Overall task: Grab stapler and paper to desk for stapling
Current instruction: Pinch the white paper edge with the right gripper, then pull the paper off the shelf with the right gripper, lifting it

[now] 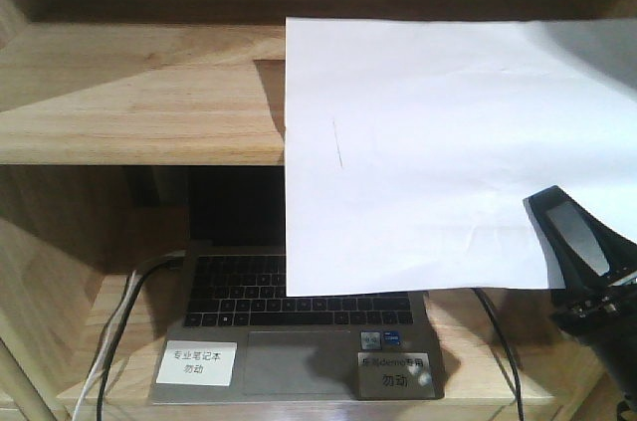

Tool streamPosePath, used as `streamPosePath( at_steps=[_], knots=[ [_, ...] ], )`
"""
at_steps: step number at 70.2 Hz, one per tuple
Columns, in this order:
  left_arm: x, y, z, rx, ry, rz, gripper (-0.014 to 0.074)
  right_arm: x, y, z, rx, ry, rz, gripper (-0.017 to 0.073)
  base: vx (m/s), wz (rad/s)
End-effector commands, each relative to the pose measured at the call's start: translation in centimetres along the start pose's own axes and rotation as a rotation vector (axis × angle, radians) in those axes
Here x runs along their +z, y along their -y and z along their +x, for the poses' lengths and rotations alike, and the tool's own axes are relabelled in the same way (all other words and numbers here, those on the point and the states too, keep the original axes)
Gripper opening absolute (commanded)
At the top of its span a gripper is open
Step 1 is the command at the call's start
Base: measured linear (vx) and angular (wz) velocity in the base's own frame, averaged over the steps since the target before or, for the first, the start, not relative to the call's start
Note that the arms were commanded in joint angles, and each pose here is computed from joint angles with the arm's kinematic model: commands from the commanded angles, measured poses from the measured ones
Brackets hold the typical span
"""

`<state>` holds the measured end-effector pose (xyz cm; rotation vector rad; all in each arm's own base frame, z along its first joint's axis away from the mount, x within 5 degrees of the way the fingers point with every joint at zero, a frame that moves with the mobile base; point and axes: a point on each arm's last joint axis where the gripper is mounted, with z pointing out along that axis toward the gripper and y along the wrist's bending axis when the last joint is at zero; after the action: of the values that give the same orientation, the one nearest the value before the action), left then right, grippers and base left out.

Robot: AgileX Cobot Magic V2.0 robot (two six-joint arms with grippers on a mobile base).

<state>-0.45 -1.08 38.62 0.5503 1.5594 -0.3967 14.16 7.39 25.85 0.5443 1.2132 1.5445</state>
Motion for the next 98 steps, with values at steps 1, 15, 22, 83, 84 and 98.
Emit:
streamPosePath(
  at_steps=[1,15,22,83,84,98],
  knots=[
    [-0.3,-0.2,-1.8,-0.012,0.135,-0.017,-0.0007,0.6,-2.7,-0.3,-0.013,0.026,-0.232,-0.0009,0.00,0.00],
    [-0.3,-0.2,-1.8,-0.012,0.135,-0.017,-0.0007,1.8,-4.6,0.5,-0.067,-0.084,-0.339,-0.0009,0.00,0.00],
    [-0.3,-0.2,-1.8,-0.012,0.135,-0.017,-0.0007,2.2,-5.8,0.8,-0.096,-0.126,-0.402,-0.0009,0.00,0.00],
    [-0.3,-0.2,-1.8,-0.012,0.135,-0.017,-0.0007,-4.3,-12.4,-3.5,-0.312,0.154,-0.516,-0.0006,0.00,0.00],
    [-0.3,-0.2,-1.8,-0.012,0.135,-0.017,-0.0007,-4.5,-12.5,-3.5,-0.314,0.157,-0.519,-0.0006,0.00,0.00],
    [-0.3,-0.2,-1.8,-0.012,0.135,-0.017,-0.0007,-5.8,-11.5,-3.0,-0.275,0.153,-0.506,-0.0006,0.00,0.00]
  ],
)
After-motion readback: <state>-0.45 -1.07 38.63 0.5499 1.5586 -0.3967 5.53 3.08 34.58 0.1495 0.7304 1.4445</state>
